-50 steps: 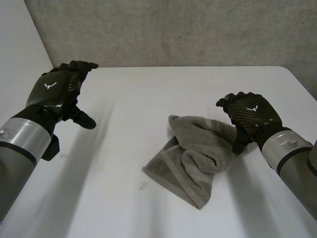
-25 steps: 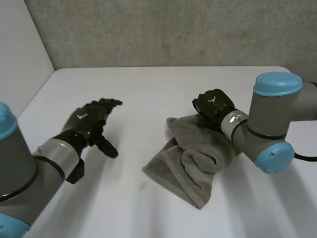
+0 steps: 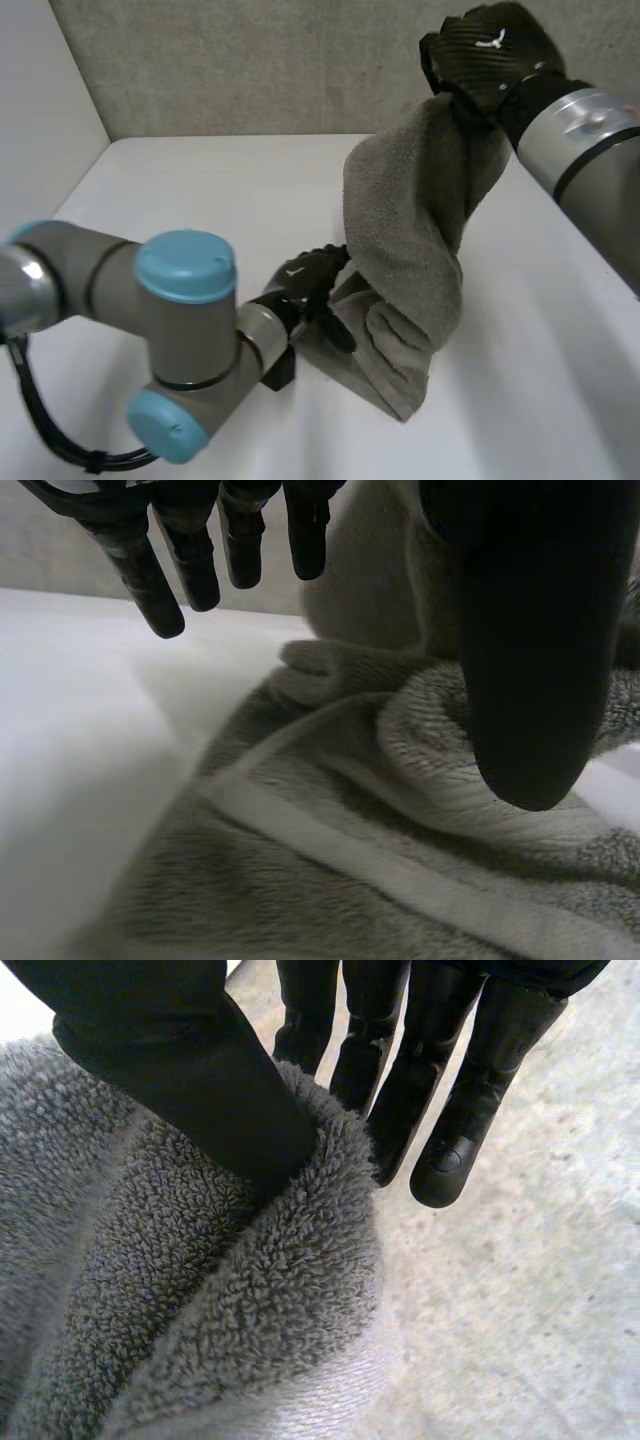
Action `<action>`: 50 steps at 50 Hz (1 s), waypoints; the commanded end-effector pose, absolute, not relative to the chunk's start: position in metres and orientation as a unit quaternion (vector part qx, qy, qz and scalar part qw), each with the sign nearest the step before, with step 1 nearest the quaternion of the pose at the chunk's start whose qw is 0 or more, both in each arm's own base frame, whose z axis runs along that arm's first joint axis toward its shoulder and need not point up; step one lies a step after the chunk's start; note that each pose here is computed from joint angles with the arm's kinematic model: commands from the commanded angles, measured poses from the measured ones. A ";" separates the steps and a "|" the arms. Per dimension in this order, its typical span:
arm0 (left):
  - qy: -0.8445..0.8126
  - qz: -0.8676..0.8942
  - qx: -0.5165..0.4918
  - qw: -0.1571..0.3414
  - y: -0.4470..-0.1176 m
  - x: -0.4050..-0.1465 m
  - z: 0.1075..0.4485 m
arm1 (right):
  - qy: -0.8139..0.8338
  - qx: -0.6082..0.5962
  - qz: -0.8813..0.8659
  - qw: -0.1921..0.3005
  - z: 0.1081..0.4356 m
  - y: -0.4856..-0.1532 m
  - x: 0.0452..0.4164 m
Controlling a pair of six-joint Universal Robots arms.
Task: Fold the towel.
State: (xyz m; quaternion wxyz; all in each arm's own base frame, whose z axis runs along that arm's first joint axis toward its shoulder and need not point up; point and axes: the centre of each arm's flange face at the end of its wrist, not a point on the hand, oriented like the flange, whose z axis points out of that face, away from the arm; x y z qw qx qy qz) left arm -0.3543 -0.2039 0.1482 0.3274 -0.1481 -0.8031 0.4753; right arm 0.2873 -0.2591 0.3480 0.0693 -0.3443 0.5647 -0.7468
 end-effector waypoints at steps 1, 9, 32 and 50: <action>-0.799 0.461 -0.170 0.345 -0.201 -0.386 0.127 | 0.554 -0.337 -0.759 0.065 0.369 -0.237 0.276; -0.799 0.451 -0.192 0.349 -0.188 -0.403 0.116 | 0.534 -0.306 -0.788 0.038 0.396 -0.231 0.263; -0.671 0.703 -0.198 0.128 -0.266 -0.267 0.308 | 0.662 -0.410 -0.628 -0.008 0.291 -0.259 0.263; -0.653 0.658 -0.375 -0.014 -0.314 -0.281 0.266 | 0.577 -0.463 -0.668 -0.079 0.282 -0.315 0.302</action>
